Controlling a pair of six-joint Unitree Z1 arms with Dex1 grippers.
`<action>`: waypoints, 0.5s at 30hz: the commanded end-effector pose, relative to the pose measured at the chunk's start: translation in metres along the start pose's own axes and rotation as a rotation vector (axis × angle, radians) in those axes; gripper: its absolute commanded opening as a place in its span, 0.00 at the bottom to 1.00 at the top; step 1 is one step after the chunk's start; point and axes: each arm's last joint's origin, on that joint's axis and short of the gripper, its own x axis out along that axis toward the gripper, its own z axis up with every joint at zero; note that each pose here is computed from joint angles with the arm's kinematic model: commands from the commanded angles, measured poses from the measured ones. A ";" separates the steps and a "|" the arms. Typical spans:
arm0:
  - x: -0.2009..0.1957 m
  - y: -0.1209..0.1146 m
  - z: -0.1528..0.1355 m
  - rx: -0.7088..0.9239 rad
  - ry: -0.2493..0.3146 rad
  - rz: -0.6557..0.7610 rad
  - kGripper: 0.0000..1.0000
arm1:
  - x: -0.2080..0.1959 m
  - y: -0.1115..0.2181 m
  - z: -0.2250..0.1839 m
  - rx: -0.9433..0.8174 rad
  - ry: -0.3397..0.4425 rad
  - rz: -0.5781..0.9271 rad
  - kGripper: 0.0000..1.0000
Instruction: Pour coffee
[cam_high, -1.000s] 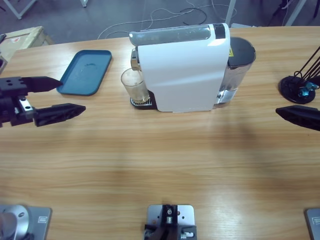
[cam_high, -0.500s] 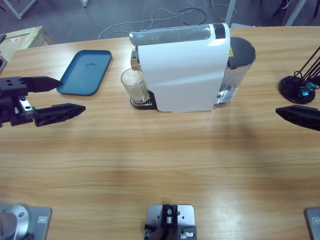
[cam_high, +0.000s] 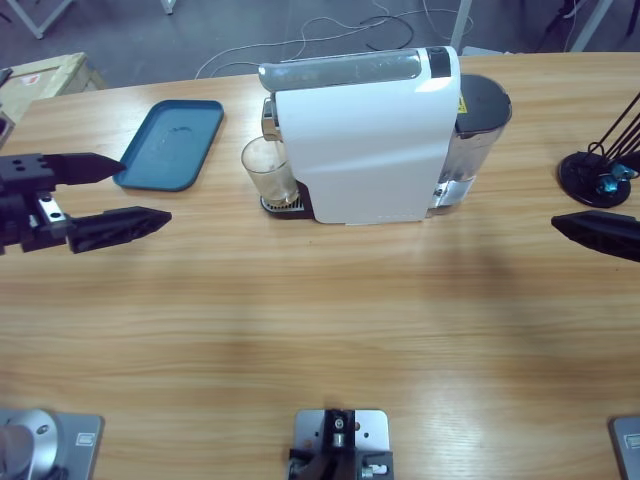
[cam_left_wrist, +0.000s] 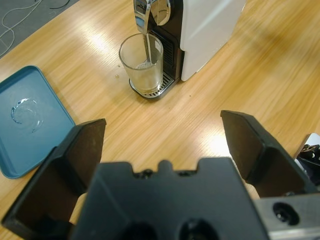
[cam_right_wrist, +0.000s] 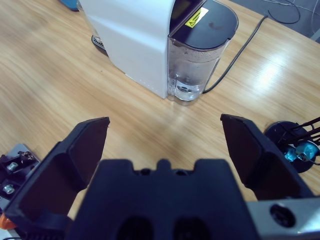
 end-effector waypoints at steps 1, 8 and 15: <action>0.003 -0.002 -0.006 -0.016 0.021 -0.006 0.99 | 0.008 0.001 -0.011 -0.031 0.056 -0.002 1.00; 0.024 0.027 -0.006 0.084 -0.024 -0.044 0.99 | 0.010 0.002 -0.012 -0.034 0.082 -0.002 1.00; 0.085 0.070 0.003 0.191 -0.085 -0.171 0.99 | 0.020 0.005 -0.010 -0.036 0.125 0.016 1.00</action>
